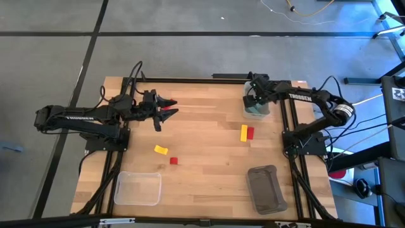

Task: Sort & place blocks by color
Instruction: Put the bottom left yellow block into the black bin

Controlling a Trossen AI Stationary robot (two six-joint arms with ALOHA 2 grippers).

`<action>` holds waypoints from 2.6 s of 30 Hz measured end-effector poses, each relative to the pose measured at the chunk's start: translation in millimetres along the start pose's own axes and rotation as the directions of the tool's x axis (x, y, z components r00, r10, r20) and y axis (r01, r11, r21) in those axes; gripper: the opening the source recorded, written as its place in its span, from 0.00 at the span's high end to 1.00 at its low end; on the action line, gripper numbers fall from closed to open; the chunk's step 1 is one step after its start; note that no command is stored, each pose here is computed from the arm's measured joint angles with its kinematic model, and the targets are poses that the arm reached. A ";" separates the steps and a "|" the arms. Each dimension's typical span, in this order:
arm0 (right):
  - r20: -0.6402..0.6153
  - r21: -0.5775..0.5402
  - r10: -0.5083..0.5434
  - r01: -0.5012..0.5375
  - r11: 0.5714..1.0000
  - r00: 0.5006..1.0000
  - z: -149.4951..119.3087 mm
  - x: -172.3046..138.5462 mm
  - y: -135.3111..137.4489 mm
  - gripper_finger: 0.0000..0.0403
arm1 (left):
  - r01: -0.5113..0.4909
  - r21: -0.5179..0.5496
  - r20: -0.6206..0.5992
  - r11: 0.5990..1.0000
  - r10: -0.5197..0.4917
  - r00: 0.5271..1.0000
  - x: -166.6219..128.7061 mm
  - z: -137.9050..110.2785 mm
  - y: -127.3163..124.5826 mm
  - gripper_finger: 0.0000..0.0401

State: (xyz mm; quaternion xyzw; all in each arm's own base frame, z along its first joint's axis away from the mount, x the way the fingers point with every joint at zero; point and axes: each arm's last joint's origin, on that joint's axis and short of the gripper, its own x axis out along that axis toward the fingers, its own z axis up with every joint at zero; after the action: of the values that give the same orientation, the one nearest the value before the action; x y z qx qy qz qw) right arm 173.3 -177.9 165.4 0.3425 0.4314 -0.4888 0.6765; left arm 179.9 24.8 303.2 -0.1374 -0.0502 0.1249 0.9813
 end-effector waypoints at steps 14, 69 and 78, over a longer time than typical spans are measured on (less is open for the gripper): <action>0.240 -0.156 0.439 -0.412 0.898 0.866 1.7 -87.1 2.2 0.35 | 0.000 0.000 0.000 1.000 0.000 1.000 0.0 0.0 0.1 0.54; 0.271 -0.784 0.961 -0.565 0.257 0.062 -35.8 -198.1 78.8 0.35 | 0.000 -0.001 0.000 1.000 0.000 1.000 0.0 0.0 0.0 0.54; 0.271 -0.785 0.961 -0.563 0.258 0.062 -35.7 -198.1 78.8 0.35 | 0.000 -0.002 0.000 1.000 0.000 1.000 0.0 0.0 0.0 0.54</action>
State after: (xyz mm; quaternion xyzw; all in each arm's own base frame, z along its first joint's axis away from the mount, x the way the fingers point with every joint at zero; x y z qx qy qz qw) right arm 210.1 -51.2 336.6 0.1110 -0.0438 0.0118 0.9928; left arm 179.9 24.9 303.2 -0.1382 -0.0503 0.1247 0.9812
